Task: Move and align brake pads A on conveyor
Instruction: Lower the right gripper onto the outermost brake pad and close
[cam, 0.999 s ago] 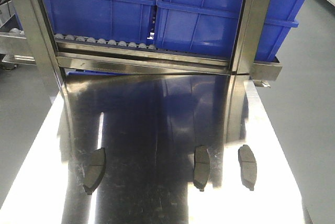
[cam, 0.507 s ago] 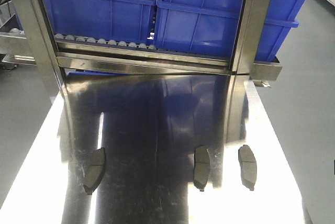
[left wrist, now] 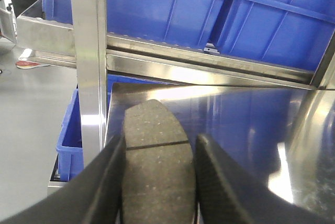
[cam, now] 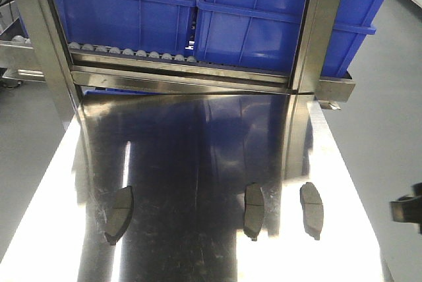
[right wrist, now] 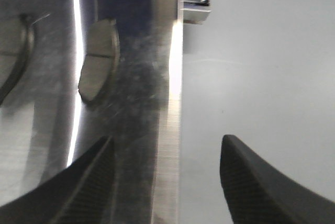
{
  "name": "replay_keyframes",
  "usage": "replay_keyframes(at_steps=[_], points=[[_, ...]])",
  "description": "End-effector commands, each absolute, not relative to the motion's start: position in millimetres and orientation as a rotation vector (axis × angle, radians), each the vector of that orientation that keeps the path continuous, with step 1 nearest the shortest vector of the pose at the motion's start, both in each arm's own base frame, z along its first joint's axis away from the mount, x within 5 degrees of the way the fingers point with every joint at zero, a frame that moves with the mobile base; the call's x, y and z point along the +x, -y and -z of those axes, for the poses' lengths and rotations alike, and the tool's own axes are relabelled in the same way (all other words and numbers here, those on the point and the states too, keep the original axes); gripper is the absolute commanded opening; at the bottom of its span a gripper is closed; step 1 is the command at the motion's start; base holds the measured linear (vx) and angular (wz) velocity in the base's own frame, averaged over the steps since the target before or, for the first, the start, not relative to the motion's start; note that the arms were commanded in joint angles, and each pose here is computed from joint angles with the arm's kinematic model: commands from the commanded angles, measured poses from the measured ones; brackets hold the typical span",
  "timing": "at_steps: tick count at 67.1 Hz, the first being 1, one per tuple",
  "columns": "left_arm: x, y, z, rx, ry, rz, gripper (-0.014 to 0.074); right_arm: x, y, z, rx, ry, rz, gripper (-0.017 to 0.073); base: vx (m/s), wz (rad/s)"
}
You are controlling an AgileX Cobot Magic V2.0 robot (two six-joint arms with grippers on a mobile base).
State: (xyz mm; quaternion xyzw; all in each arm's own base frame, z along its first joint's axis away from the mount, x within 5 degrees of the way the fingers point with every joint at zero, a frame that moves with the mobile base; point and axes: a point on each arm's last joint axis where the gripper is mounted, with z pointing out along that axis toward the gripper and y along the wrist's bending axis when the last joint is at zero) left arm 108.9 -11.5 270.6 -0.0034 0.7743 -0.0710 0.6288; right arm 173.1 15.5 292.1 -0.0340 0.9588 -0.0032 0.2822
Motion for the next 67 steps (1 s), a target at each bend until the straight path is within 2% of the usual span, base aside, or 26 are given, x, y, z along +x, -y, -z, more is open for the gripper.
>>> replay_keyframes(at_steps=[1, 12, 19, 27, 46, 67], points=[[111.1, 10.3, -288.6, -0.033, -1.656, 0.171, -0.0006, 189.7, -30.5, -298.0, -0.147, -2.545, -0.004, 0.0453, 0.00, 0.00], [111.1, 10.3, -288.6, -0.033, -1.656, 0.171, -0.0006, 224.6, -61.1, -288.7, -0.119, -2.627, -0.070, 0.0453, 0.00, 0.00], [111.1, 10.3, -288.6, -0.033, -1.656, 0.171, -0.0006, 250.4, -69.7, -276.2, -0.067, -2.713, -0.068, 0.0453, 0.00, 0.00], [111.1, 10.3, -288.6, -0.033, -1.656, 0.171, -0.0006, 273.7, -75.8, -262.1, -0.054, -2.809, -0.036, 0.0453, 0.00, 0.00], [111.1, 10.3, -288.6, -0.033, -1.656, 0.171, -0.0006, 312.1, -87.3, -242.3, 0.011, -2.860, -0.027, 0.0453, 0.00, 0.00], [111.1, 10.3, -288.6, -0.033, -1.656, 0.171, -0.0006, 335.4, -94.1, -212.7, 0.056, -2.950, 0.011, 0.0453, 0.00, 0.00]])
